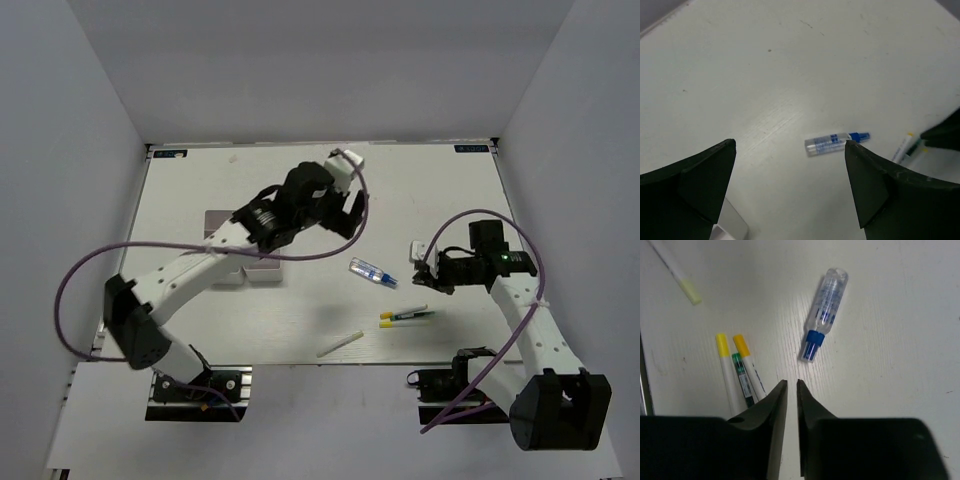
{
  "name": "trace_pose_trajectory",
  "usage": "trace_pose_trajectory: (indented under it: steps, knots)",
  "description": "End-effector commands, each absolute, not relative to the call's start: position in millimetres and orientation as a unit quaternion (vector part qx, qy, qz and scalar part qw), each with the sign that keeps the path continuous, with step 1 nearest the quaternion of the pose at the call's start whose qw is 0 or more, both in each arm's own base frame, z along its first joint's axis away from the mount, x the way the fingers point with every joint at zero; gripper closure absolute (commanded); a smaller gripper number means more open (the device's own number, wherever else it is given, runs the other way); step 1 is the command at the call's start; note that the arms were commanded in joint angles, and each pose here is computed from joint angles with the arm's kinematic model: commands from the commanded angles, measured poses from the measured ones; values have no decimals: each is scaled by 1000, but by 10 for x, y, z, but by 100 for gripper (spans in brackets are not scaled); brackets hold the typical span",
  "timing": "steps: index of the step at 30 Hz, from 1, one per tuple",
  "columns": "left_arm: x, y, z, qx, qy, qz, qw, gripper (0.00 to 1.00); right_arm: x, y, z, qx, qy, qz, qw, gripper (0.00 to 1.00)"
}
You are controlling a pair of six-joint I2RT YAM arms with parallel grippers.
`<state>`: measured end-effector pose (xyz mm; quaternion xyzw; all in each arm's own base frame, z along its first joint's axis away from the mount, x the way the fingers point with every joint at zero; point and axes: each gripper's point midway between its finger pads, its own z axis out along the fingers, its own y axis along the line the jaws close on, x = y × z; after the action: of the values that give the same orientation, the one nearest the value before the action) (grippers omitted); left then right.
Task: Sort the stationery into containers
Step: Grab a piece of stationery with the right arm
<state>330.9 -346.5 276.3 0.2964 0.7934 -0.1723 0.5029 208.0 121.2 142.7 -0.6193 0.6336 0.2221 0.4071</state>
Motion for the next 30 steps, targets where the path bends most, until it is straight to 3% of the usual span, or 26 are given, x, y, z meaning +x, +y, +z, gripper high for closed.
trace_pose_trajectory:
  steps: [1,6,11,18,25,28,30]
  knots:
    - [2696,-3251,2790,288,806,-249,453,1,1958,1064,1118,-669,621,193,360,84]
    - [2322,-2703,3126,251,767,-276,522,1,1894,965,906,-688,623,180,326,99]
    - [2239,-2416,3062,230,746,-270,563,1,1742,955,780,-712,607,209,284,100]
    - [2079,-2457,2881,255,755,-291,529,1,1531,876,582,-732,598,246,216,82]
    - [1959,-2402,2894,256,745,-311,533,1,1508,915,559,-748,576,241,223,81]
    - [1931,-2399,2925,258,740,-316,534,1,1548,929,490,-751,574,236,226,76]
    - [1931,-2399,2925,258,740,-316,534,1,1561,909,434,-748,581,232,220,68]
